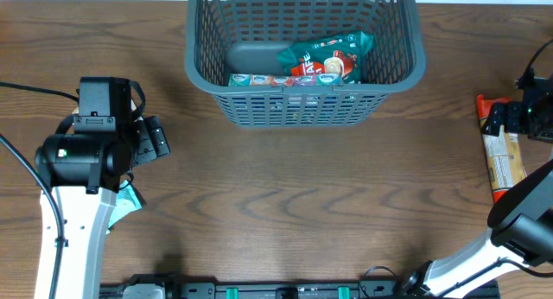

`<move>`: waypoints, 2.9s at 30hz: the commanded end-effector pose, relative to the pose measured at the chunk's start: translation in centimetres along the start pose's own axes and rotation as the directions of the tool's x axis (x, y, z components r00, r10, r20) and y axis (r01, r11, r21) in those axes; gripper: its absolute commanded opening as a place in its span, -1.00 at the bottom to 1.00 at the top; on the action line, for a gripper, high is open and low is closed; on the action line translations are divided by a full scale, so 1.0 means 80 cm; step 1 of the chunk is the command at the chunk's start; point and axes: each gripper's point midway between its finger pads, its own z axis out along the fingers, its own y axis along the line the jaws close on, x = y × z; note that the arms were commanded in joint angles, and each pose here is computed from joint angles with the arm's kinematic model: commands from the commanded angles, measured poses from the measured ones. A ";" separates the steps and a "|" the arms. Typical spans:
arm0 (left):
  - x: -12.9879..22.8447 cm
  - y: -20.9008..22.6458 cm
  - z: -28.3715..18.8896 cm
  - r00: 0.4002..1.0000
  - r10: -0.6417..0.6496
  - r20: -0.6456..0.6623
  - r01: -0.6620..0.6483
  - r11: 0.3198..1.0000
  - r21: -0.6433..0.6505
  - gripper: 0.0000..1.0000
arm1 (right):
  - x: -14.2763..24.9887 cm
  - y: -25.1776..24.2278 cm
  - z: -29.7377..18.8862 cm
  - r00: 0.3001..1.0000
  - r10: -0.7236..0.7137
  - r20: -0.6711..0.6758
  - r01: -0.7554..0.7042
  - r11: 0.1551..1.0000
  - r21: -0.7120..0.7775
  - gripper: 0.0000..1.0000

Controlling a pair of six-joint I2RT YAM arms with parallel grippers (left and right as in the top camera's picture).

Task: Pack container
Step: 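Close the right gripper on the spaghetti pack, then lift the spaghetti pack with the right gripper over the basket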

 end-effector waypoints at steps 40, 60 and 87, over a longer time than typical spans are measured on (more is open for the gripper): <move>0.000 0.006 0.001 1.000 0.005 0.002 -0.005 1.000 -0.021 0.96 | 0.027 -0.053 0.131 0.988 0.076 -0.136 -0.085 0.995 -0.061 0.85; 0.001 0.006 0.001 1.000 0.005 0.002 -0.005 1.000 -0.022 0.97 | 0.043 -0.015 0.190 0.973 0.051 -0.224 -0.093 0.979 -0.184 -0.97; 0.001 0.006 0.001 1.000 0.005 0.002 -0.005 1.000 -0.022 0.97 | -0.143 0.091 -0.193 0.846 -0.037 0.533 0.093 0.992 -0.079 -0.97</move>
